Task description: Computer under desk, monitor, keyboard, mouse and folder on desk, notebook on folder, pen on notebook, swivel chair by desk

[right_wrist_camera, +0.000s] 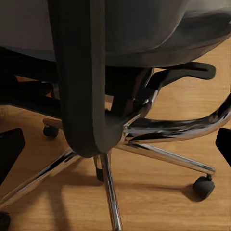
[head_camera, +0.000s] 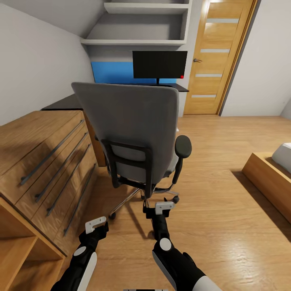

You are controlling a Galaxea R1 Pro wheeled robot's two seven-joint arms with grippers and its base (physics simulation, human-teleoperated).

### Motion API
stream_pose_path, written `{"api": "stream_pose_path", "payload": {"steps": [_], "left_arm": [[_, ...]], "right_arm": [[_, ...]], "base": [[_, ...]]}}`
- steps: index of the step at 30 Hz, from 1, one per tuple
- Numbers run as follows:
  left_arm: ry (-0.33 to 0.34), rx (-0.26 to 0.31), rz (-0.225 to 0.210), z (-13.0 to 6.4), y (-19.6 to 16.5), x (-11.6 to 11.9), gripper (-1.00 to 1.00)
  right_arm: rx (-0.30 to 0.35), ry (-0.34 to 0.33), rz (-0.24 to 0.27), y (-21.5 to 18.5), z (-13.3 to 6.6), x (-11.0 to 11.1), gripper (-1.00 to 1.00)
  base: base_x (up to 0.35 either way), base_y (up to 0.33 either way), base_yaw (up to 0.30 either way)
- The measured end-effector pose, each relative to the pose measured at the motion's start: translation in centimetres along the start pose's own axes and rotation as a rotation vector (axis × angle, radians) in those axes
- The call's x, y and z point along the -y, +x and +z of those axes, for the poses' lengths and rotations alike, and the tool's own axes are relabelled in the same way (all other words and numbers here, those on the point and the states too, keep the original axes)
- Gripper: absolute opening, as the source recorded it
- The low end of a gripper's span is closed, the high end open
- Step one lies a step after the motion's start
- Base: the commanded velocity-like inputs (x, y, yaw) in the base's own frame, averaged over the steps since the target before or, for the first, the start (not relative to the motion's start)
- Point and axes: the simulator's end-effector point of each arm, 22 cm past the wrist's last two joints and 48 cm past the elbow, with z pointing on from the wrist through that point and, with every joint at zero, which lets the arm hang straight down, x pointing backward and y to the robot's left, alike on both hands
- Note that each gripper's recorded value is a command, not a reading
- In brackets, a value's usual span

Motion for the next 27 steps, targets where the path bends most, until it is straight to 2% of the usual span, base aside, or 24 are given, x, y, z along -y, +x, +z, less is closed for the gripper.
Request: {"api": "stream_pose_path", "payload": {"steps": [11,27], "left_arm": [[0.000,-0.002,0.000,0.00,0.08,-0.01,1.00],[0.000,-0.002,0.000,0.00,0.08,-0.01,1.00]], "right_arm": [[0.001,-0.024,0.000,-0.02,0.00,-0.52,1.00],[0.000,-0.026,-0.001,0.00,-0.02,-0.57,1.00]], "base": [[0.002,0.001,0.000],[0.083,0.000,0.000]]}}
